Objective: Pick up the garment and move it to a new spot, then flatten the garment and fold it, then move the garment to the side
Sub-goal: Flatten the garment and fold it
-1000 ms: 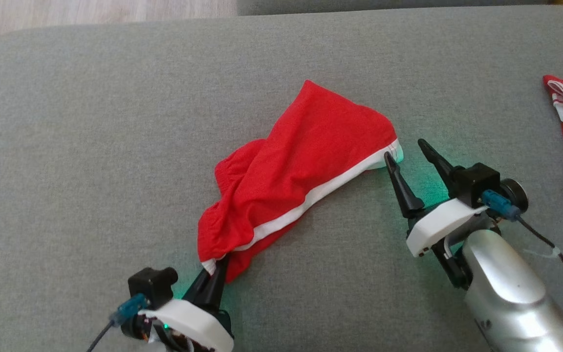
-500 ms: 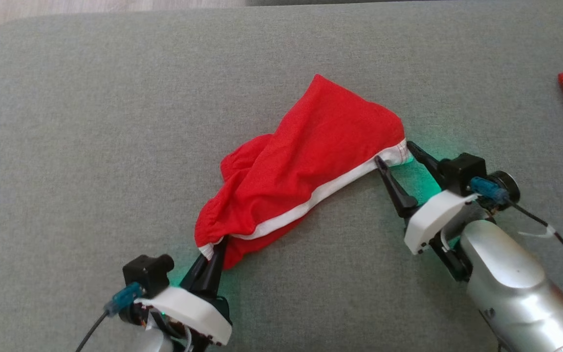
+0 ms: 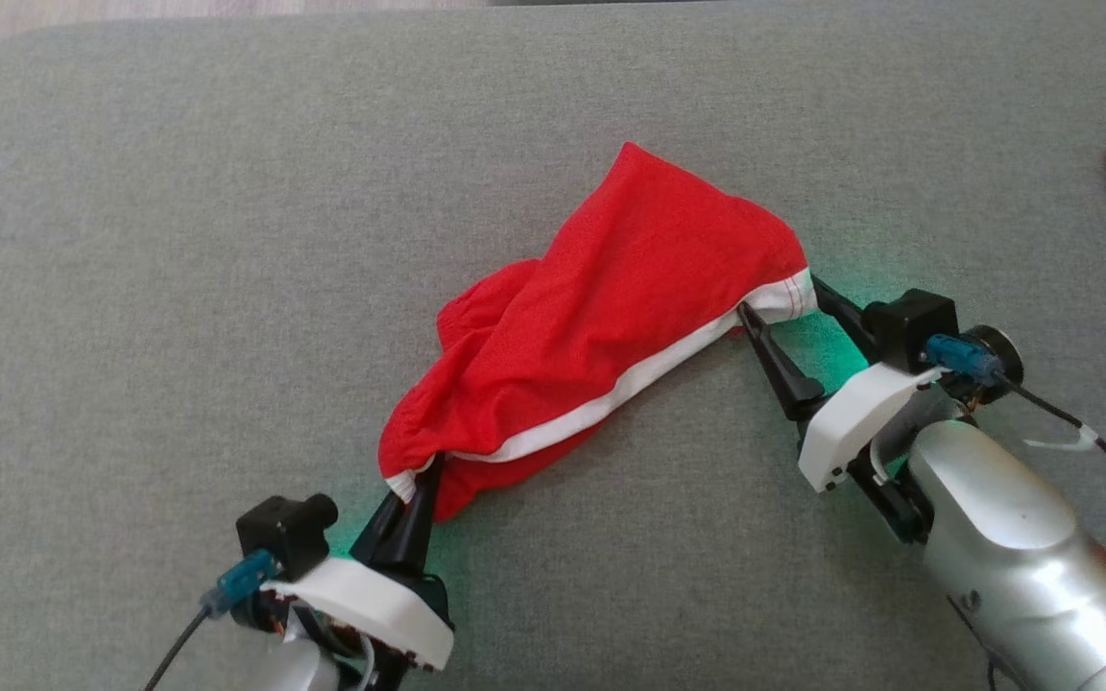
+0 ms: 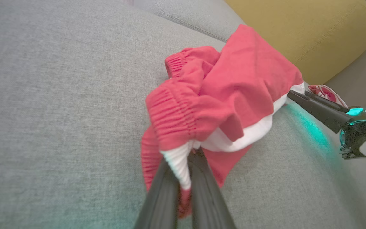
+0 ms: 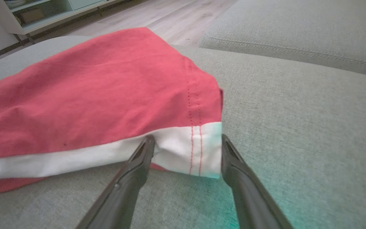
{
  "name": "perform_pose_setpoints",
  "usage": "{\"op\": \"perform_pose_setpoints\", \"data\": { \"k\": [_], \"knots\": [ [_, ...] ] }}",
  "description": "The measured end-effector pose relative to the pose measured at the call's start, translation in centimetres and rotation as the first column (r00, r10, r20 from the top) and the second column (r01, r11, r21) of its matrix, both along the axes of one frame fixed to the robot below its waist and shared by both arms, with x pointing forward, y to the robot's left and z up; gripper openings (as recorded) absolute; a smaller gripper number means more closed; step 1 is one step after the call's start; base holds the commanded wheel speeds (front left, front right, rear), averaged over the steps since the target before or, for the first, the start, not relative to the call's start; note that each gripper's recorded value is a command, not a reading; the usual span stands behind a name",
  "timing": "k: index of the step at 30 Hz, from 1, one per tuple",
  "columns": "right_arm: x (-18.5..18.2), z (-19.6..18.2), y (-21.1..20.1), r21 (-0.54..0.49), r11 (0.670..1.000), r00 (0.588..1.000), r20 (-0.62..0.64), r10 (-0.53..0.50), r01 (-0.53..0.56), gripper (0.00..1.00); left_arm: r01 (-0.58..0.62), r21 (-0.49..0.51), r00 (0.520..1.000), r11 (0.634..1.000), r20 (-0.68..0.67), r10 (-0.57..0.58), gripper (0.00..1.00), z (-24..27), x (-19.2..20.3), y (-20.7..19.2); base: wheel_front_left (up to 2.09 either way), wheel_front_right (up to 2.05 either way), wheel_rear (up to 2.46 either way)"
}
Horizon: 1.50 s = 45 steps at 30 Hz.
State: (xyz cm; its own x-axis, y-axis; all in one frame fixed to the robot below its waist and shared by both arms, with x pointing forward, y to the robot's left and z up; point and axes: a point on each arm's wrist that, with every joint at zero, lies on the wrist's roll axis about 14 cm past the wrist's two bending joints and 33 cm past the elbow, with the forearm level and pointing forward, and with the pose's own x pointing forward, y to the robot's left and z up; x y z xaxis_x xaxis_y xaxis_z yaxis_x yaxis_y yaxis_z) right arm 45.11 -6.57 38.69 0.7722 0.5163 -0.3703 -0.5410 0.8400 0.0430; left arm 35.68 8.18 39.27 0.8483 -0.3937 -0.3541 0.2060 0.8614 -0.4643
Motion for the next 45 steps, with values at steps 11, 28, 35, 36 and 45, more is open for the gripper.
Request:
{"op": "perform_pose_setpoints", "data": {
  "k": [11, 28, 35, 36, 45],
  "knots": [
    [-0.7, 0.9, 0.7, 0.052, 0.998, 1.000, -0.006, 0.021, -0.021, 0.00, -0.009, -0.005, 1.000, 1.000, 0.020, 0.009, 0.00, 0.6, 0.2, 0.3, 0.00, 0.00, 0.00],
    [-0.5, 18.4, -4.2, 0.538, 0.842, 0.985, 0.126, -0.116, 0.030, 0.00, 0.198, -0.310, 0.959, 0.930, 0.260, -0.117, 0.00, 15.8, 0.1, -1.6, 0.00, 0.00, 0.00],
    [-4.3, 26.2, -5.8, 0.642, 0.763, 0.961, 0.253, -0.112, -0.080, 0.00, 0.458, -0.403, 0.859, 0.792, 0.430, -0.278, 0.00, 25.7, -3.6, -4.6, 0.00, 0.00, 0.00],
    [-5.0, 27.4, -6.1, 0.657, 0.747, 0.955, 0.274, -0.114, -0.099, 0.00, 0.499, -0.406, 0.837, 0.765, 0.454, -0.305, 0.00, 27.1, -4.4, -5.1, 0.00, 0.00, 0.00],
    [-5.2, 30.9, -10.9, 0.706, 0.705, 0.922, 0.317, -0.222, -0.073, 0.00, 0.592, -0.349, 0.773, 0.726, 0.499, -0.391, 0.00, 32.2, -2.1, -5.7, 0.00, 0.00, 0.00]
  ]
}}
